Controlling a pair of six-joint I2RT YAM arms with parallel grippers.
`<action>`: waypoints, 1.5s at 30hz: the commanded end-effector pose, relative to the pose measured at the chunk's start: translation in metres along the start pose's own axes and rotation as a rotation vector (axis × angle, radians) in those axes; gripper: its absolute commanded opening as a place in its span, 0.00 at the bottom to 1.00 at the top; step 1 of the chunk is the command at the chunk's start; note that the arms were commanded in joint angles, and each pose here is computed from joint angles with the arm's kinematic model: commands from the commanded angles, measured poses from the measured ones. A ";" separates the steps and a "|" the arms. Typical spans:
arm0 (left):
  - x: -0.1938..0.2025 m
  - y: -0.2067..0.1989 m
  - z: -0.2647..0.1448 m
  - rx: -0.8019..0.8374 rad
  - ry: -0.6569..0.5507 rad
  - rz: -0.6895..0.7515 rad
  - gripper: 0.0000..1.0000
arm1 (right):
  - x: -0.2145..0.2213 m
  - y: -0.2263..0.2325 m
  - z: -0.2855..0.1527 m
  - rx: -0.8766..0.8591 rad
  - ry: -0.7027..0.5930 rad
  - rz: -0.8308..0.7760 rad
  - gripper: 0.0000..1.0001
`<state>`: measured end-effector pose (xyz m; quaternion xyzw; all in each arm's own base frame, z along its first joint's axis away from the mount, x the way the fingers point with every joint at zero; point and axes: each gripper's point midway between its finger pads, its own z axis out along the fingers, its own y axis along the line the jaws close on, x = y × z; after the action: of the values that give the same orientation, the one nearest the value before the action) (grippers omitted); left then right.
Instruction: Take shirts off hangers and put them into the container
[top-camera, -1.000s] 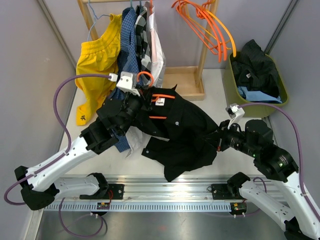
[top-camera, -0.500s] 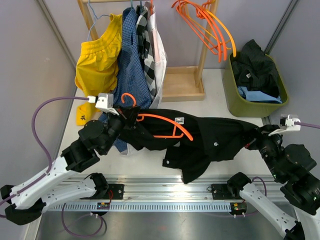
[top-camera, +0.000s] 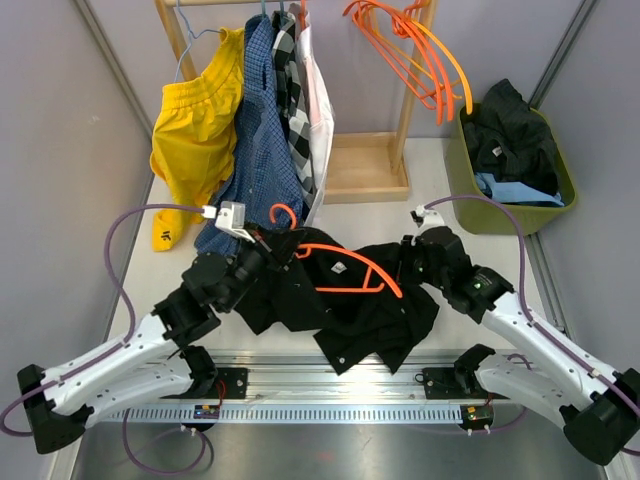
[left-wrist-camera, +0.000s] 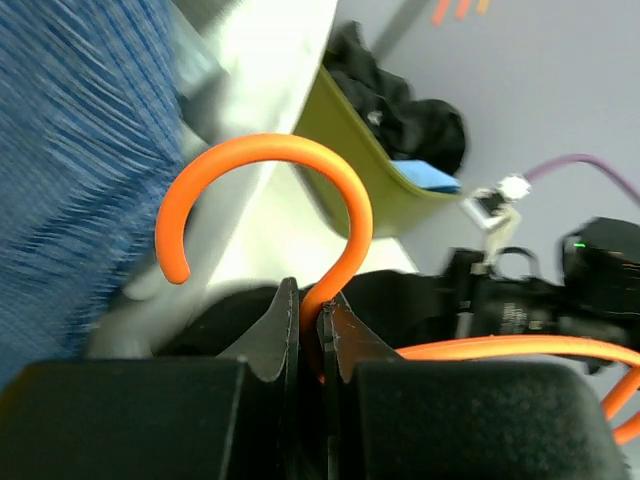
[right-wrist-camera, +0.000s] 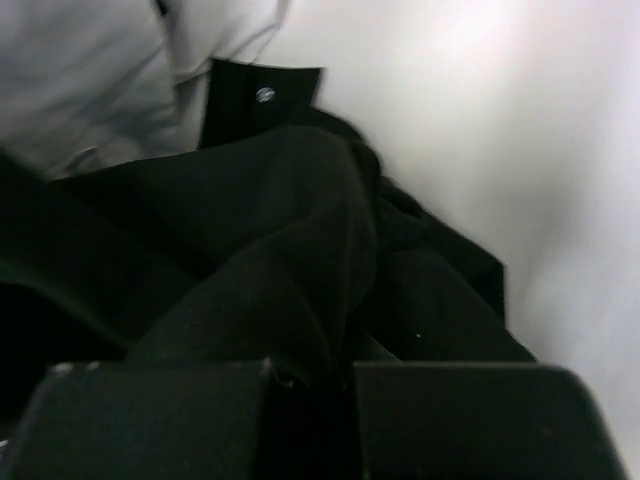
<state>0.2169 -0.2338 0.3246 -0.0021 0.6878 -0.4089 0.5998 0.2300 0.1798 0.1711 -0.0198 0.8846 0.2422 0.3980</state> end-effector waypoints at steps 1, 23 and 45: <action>-0.047 -0.067 0.008 0.294 -0.191 -0.209 0.00 | -0.022 0.050 0.000 -0.201 -0.074 -0.032 0.00; -0.179 -0.073 -0.017 0.334 -0.655 -0.677 0.00 | 0.086 0.020 0.072 0.024 0.250 -0.133 0.00; -0.087 0.003 -0.041 -0.133 -0.162 -0.140 0.00 | -0.005 0.046 -0.036 -0.088 -0.021 -0.236 0.99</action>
<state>0.2093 -0.1586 0.4419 -0.2070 0.5467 -0.5040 0.6358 0.1978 0.2174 0.1509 -0.1301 0.8974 0.2209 0.3592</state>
